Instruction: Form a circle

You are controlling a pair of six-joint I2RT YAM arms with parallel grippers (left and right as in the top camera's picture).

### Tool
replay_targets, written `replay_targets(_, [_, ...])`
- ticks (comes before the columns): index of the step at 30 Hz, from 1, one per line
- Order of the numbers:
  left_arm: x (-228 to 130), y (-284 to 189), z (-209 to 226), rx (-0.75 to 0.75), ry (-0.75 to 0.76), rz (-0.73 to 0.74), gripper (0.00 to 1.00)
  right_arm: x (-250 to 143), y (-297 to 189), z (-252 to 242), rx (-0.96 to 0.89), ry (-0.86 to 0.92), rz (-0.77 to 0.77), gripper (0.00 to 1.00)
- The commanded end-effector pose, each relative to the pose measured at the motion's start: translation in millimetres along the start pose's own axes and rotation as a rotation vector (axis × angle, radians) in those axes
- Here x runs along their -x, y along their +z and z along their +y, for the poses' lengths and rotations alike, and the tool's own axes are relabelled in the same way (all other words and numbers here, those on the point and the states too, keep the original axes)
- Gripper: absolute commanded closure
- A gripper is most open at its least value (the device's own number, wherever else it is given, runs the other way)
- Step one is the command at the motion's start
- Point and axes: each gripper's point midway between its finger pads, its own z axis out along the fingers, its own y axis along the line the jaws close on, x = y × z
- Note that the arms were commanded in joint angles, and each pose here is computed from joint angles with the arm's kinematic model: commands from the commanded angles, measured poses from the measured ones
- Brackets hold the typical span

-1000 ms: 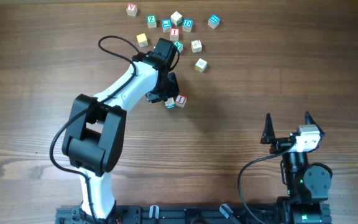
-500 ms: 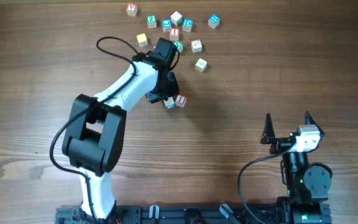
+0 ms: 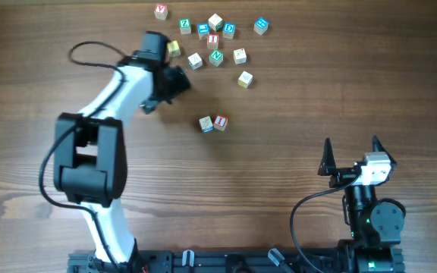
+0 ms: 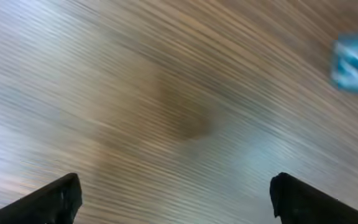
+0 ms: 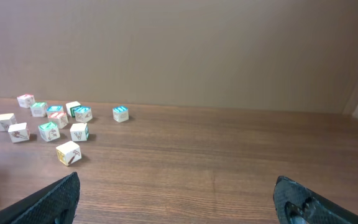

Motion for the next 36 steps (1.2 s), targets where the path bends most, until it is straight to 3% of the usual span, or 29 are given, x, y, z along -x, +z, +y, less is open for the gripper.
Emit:
replay_targets(1, [22,0,39,0.060,-0.087,-0.008,0.00,1,0,-2,-0.012,-0.005,-0.007,0.00])
replay_targets(7, [39,-2,64,0.074,-0.153,-0.021,0.00,1,0,-2,-0.013,-0.005,-0.007,0.00])
replay_targets(25, [40,-2,65,0.074,-0.155,-0.022,0.00,1,0,-2,-0.013,-0.005,-0.007,0.00])
replay_targets(29, [40,-2,65,0.074,-0.155,-0.022,0.00,10,-1,-3,-0.016,-0.003,-0.042,0.00])
replay_targets(32, [40,-2,65,0.074,-0.155,-0.022,0.00,30,-4,27,0.157,0.002,-0.127,0.00])
replay_targets(36, [40,-2,65,0.074,-0.155,-0.022,0.00,61,-7,18,0.113,0.017,-0.173,0.00])
